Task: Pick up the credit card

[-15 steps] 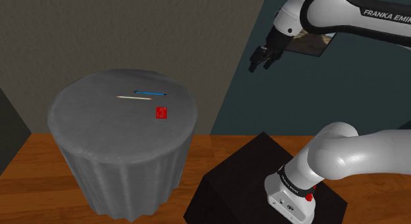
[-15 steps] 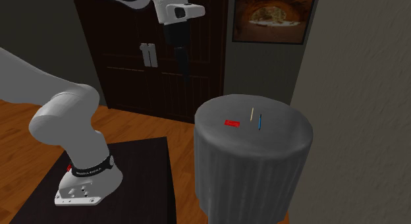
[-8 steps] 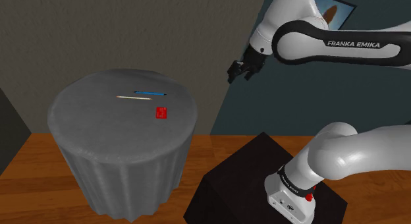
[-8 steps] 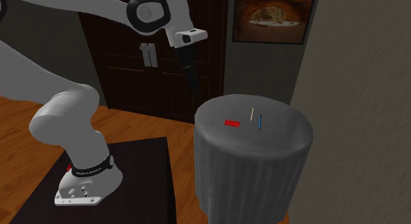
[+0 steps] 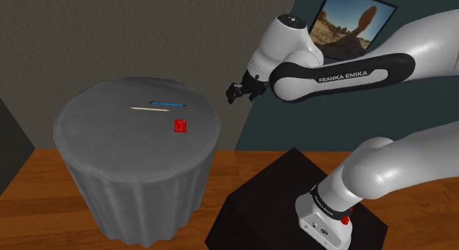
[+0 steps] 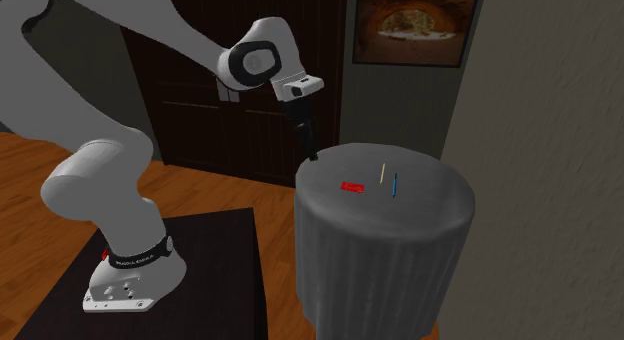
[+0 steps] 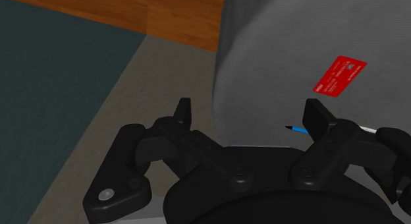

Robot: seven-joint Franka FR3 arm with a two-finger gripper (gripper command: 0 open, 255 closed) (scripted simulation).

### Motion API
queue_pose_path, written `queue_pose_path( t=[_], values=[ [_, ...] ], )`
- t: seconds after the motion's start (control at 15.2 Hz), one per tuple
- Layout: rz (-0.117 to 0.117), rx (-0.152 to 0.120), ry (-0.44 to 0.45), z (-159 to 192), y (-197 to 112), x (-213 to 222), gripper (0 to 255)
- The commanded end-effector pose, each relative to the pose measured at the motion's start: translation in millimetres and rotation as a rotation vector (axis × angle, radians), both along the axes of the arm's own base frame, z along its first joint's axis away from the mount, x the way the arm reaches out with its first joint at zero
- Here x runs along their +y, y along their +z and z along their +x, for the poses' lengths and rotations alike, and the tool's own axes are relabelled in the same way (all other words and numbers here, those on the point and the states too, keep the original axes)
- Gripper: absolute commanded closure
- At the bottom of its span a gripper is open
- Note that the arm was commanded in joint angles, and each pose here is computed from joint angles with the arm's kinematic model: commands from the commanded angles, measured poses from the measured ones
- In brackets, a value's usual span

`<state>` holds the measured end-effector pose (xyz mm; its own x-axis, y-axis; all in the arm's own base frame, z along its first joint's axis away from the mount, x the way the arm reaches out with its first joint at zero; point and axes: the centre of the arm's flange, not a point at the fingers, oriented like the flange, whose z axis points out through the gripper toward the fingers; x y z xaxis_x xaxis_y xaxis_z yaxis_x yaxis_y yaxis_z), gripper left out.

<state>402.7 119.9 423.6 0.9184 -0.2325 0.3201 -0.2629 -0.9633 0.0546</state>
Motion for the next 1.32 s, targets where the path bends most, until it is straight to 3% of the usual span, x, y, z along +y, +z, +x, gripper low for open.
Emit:
queue_pose_path(
  t=[0.0,1.25],
  values=[
    [-0.001,-0.024,-0.021,13.0,-19.8,16.2,0],
    [-0.047,-0.232,-0.214,161.1,-185.9,135.1,0]
  ],
)
